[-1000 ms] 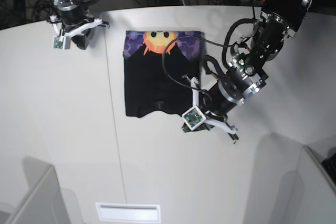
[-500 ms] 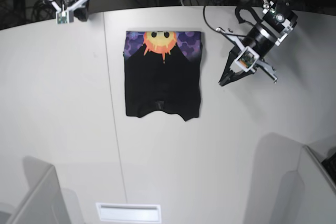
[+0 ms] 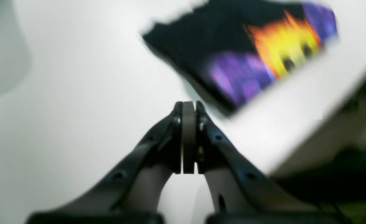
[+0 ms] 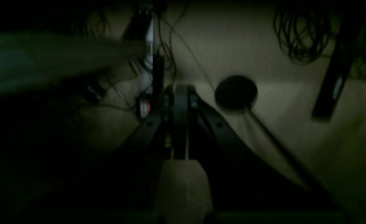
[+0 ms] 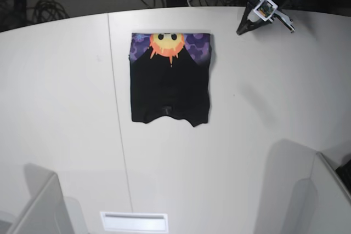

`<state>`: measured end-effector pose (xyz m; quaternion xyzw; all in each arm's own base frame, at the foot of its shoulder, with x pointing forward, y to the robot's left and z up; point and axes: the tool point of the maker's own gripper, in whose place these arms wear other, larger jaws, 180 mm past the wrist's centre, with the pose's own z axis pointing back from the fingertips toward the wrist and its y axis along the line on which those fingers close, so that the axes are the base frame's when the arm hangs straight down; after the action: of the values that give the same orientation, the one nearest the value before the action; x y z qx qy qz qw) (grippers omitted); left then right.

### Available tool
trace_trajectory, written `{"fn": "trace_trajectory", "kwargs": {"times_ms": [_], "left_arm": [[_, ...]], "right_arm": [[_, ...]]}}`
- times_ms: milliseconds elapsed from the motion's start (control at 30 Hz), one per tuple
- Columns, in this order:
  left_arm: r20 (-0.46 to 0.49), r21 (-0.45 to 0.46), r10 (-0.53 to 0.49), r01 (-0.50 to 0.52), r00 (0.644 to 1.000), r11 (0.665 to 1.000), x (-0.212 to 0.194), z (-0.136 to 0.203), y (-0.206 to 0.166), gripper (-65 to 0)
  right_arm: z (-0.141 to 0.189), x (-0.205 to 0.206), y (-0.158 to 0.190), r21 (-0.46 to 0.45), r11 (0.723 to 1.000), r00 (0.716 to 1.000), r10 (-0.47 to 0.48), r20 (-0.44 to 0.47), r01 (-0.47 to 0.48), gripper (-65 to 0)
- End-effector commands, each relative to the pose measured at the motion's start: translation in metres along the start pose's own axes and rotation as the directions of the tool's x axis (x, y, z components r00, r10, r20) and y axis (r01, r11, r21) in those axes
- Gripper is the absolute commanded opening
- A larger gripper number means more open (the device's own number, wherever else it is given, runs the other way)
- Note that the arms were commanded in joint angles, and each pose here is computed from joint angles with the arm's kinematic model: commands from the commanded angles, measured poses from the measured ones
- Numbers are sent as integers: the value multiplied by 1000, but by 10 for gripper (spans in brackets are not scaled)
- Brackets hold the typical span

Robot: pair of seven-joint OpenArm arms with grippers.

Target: Fold the T-shirt properly

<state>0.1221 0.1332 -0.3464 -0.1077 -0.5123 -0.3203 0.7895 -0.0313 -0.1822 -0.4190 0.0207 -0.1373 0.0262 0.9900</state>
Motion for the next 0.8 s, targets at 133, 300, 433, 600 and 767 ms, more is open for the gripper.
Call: {"fn": "trace_trajectory", "kwargs": {"times_ms": [133, 300, 433, 600, 767], "left_arm": [[-123, -147, -44, 26, 991, 989, -42, 21, -57, -650], [-297, -217, 41, -109, 954, 970, -105, 45, -99, -650], [-402, -221, 101, -203, 910, 954, -147, 56, -117, -650], [-509, -154, 182, -297, 841, 942, -196, 58, -128, -650], [-621, -75, 232, -351, 749, 933, -246, 66, -142, -650]], "right_arm": [[4, -40, -1, 3, 1000, 989, -6, -146, 6, -650], [-11, -89, -8, 2, 987, 943, 152, -295, -159, -650], [-34, -121, 4, 57, 969, 897, 244, -368, -240, -650], [-74, -147, 17, 128, 951, 853, 309, -420, -281, -650], [-107, -169, 24, 180, 942, 832, 334, -443, -283, -650]]}}
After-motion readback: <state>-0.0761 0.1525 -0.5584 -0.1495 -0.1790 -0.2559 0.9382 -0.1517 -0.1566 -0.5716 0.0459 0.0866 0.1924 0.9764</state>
